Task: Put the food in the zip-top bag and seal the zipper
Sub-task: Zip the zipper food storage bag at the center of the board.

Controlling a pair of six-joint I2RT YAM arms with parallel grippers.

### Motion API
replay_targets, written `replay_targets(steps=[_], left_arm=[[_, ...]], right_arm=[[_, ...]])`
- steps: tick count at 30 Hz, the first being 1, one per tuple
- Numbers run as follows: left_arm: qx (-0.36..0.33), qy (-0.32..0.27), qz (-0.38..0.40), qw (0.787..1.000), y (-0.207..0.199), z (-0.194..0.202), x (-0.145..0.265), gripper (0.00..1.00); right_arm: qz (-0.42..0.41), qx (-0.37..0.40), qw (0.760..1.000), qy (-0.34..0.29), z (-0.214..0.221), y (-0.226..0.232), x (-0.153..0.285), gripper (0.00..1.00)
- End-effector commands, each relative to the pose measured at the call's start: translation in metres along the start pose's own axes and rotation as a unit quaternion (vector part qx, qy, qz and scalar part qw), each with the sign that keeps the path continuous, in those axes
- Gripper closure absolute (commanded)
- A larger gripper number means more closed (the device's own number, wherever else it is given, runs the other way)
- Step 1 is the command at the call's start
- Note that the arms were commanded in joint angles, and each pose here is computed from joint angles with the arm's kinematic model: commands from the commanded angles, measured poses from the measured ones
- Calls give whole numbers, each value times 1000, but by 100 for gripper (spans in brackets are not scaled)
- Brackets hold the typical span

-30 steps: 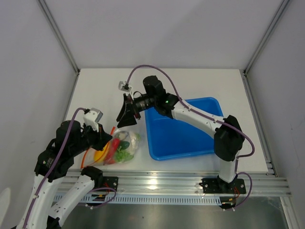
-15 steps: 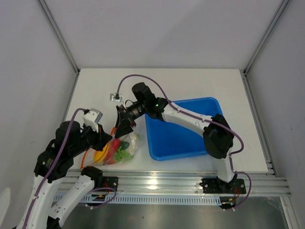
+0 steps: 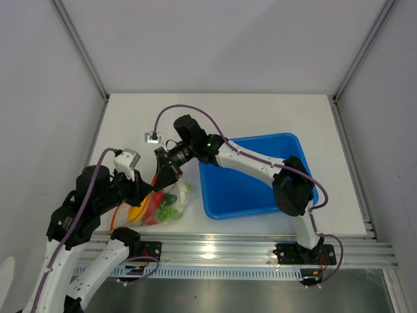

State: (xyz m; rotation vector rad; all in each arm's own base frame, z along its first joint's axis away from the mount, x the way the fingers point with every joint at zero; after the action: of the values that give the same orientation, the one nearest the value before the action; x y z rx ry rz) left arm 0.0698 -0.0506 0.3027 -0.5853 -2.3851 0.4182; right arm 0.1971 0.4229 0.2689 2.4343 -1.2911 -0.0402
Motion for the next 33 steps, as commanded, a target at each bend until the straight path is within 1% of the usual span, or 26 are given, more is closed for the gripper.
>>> replay_targets(steps=[1, 4, 5, 9, 14, 17, 18, 21, 27, 29, 31, 32, 33], left_arm=[[-9, -33, 25, 999, -8, -10, 9, 99], [-8, -31, 26, 999, -8, -10, 8, 99], [-7, -31, 27, 999, -9, -10, 8, 99], [-7, -29, 26, 999, -9, -10, 8, 99], [-7, -34, 21, 999, -9, -10, 13, 99], [-5, -34, 15, 999, -7, -9, 13, 99], [-5, -33, 14, 999, -7, -9, 13, 99], [-1, -32, 9, 999, -6, -7, 12, 99], [4, -30, 1, 1000, -5, -7, 10, 99], [2, -27, 4, 1000, -5, -7, 9, 99], [-1, -26, 9, 1000, -5, -7, 9, 99], [-2, -28, 10, 1000, -6, -8, 9, 99], [-3, -28, 9, 1000, -5, -7, 9, 100]], right_arm=[[-11, 23, 1000, 3, -8, 3, -4, 75], [3, 24, 1000, 6, -8, 2, -5, 90], [10, 23, 1000, 7, -8, 1, -6, 100], [41, 23, 999, 8, -9, -1, -7, 100], [151, 25, 988, 3, -12, -12, 0, 100], [190, -4, 982, -16, -13, -21, 9, 100], [204, -9, 978, -36, -19, -21, 13, 100], [225, -24, 972, -62, -24, -22, 26, 100], [239, -24, 966, -96, -31, -21, 39, 100], [224, -23, 969, -100, -30, -19, 40, 100], [182, -5, 978, -100, -31, -13, 41, 100], [166, 1, 981, -97, -30, -11, 40, 98], [152, 7, 984, -96, -31, -10, 40, 92]])
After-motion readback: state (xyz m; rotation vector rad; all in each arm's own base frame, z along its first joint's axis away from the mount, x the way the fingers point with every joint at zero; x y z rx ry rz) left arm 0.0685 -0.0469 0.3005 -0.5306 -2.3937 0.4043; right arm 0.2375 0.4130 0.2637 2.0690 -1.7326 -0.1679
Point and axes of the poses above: each gripper's point midway between its finger pads, its own x axis back along the fingers, its own y axis along the line the jaws close on, z = x × y, the point moved 10 cm from there along x, back along the fingers, and after that the axes turned 15 degrees about x, right-handed, at the moved point
